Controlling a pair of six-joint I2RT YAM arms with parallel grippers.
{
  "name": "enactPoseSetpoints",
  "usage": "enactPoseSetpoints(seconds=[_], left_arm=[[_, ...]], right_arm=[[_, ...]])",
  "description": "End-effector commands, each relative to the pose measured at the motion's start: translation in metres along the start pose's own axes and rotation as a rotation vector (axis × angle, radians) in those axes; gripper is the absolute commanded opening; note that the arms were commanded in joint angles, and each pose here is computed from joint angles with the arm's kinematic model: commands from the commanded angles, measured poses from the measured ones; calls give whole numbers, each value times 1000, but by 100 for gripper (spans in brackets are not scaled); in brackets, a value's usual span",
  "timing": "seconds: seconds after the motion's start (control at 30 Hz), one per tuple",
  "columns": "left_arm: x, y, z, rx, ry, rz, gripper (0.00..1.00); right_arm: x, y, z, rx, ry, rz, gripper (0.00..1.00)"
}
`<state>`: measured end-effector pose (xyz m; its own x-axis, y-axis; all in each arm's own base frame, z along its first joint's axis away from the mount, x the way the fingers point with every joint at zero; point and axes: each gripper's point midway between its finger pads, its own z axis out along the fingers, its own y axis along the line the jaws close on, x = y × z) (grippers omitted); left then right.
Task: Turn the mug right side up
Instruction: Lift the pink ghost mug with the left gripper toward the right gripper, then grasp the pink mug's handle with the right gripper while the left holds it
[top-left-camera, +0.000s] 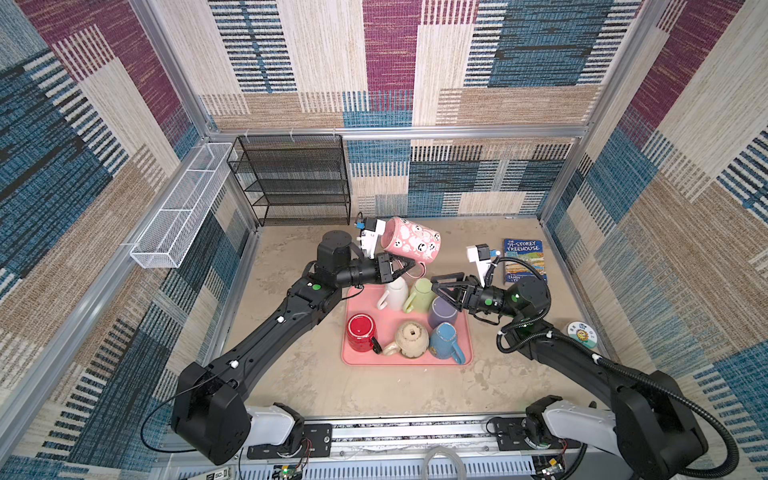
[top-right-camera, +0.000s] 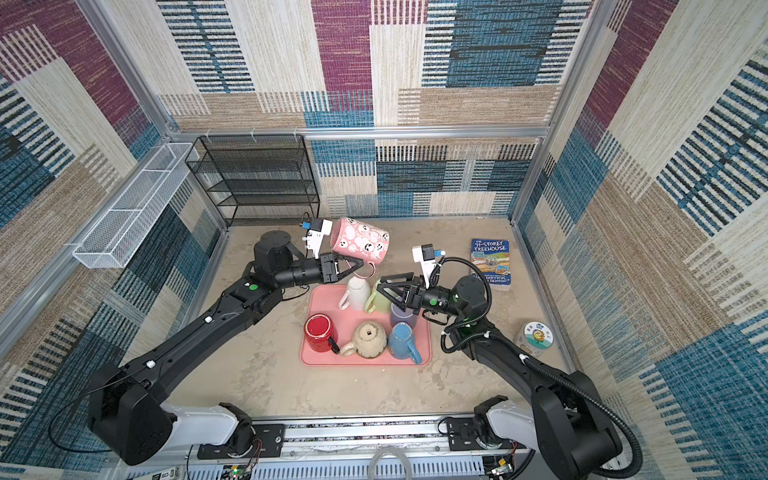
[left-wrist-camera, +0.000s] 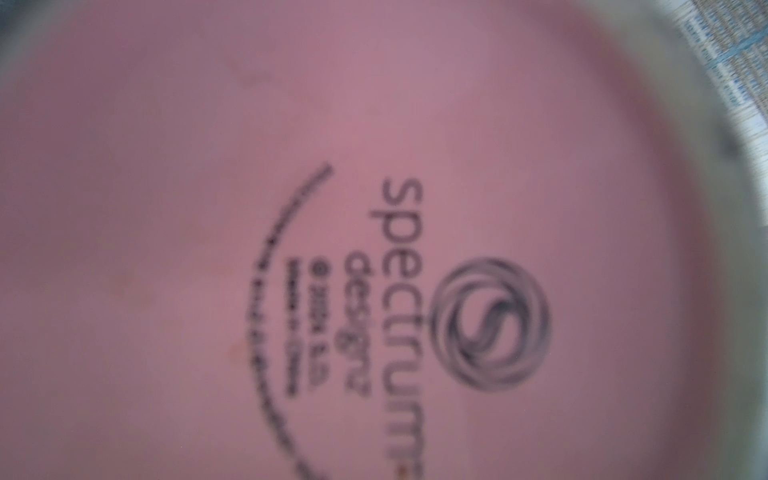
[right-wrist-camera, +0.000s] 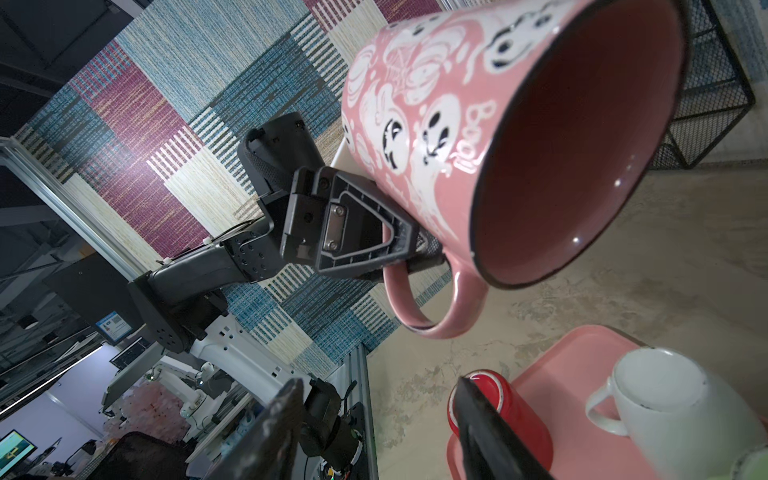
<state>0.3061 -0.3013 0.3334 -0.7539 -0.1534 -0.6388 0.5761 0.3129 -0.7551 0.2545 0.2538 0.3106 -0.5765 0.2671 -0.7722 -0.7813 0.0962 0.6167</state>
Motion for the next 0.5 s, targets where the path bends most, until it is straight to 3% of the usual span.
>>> enactPoseSetpoints(seconds=[0.0,0.47], left_arm=[[-27,-39,-4,140,-71,107,0],[-33,-48,-3,201,-79,128,0]], right_arm=[[-11,8,6,-47,-7,-30,60],[-35,-7,29,-71,-11,-7,51]])
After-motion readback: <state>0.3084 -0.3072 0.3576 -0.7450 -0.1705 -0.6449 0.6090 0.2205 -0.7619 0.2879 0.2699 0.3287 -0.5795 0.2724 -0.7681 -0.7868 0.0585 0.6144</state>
